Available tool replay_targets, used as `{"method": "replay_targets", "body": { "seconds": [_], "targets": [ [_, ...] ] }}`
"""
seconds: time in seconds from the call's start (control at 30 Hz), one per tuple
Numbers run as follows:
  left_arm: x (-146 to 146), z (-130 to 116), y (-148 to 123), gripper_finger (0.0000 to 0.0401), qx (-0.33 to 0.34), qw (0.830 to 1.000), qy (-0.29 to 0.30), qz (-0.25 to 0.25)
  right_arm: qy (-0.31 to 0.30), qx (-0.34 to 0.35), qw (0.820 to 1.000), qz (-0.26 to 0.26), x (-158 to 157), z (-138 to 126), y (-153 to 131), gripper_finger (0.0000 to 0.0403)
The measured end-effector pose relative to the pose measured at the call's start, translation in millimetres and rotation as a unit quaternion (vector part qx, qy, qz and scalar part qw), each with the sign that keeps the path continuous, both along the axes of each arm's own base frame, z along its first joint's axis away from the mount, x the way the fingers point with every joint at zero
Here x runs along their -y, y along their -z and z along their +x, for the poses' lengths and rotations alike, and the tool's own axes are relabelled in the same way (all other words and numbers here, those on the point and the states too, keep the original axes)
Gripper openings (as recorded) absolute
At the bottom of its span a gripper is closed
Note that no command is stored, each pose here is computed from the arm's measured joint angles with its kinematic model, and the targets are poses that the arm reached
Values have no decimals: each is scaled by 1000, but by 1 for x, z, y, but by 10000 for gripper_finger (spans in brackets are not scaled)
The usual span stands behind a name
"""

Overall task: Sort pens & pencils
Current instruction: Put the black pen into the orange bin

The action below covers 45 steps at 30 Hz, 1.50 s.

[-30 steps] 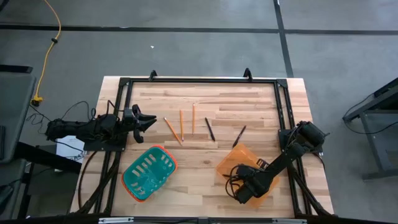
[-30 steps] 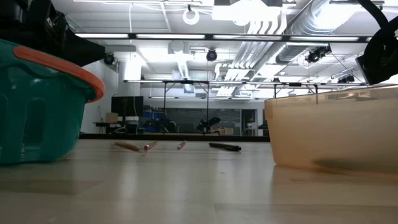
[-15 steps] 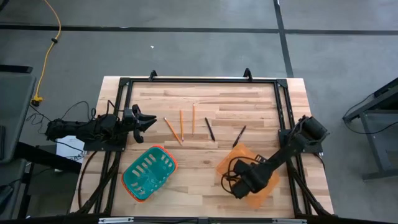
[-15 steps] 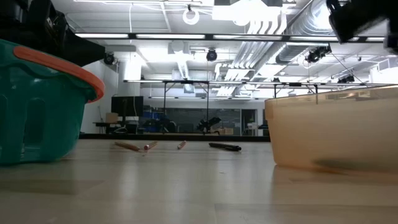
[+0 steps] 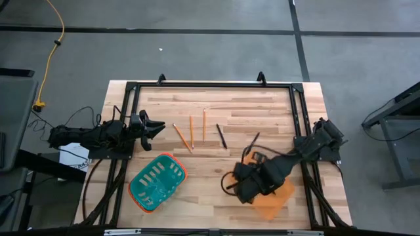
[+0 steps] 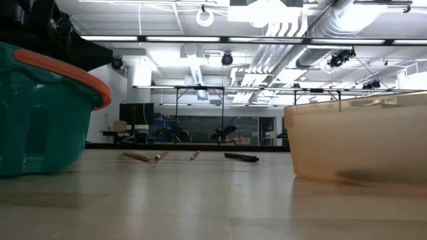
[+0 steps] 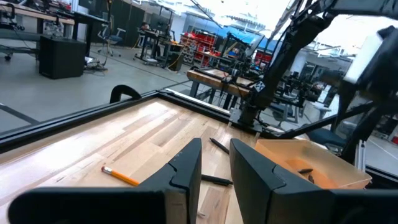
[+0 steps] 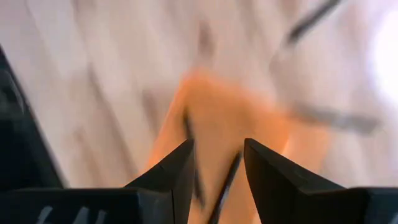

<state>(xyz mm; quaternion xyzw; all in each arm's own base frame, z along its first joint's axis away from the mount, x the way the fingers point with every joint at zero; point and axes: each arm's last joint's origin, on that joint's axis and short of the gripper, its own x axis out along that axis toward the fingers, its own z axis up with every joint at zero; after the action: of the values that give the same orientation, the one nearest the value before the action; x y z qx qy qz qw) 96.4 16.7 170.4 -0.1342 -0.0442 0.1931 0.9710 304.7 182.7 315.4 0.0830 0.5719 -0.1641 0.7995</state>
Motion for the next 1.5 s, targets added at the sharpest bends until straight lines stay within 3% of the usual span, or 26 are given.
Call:
{"method": "replay_targets", "body": {
  "seconds": [0.13, 0.27, 0.37, 0.5, 0.73, 1.07, 1.17, 1.3, 1.5],
  "targets": [
    [0, 0, 0, 72, 0, 1000, 0, 0, 0, 89, 992, -95, 14, 9, -31, 131],
    [0, 0, 0, 72, 0, 1000, 0, 0, -10, 128, 975, -179, 29, 14, -52, 131],
    [0, 0, 0, 72, 0, 1000, 0, 0, -39, 120, 967, -221, 40, 16, -62, 131],
    [0, 0, 0, 72, 0, 1000, 0, 0, -1, 151, 957, -248, 57, 22, -77, 131],
    [0, 0, 0, 72, 0, 1000, 0, 0, 32, 179, 963, -199, 86, 30, -101, 131],
    [0, 0, 0, 72, 0, 1000, 0, 0, -42, 223, 970, -88, 122, 54, -115, 131],
    [0, 0, 0, 72, 0, 1000, 0, 0, -91, 254, 961, -59, 127, 61, -120, 131],
    [0, 0, 0, 72, 0, 1000, 0, 0, -171, 317, 932, -41, 128, 59, -140, 131],
    [0, 0, 0, 72, 0, 1000, 0, 0, -209, 358, 908, -61, 132, 40, -163, 131]
  ]
}}
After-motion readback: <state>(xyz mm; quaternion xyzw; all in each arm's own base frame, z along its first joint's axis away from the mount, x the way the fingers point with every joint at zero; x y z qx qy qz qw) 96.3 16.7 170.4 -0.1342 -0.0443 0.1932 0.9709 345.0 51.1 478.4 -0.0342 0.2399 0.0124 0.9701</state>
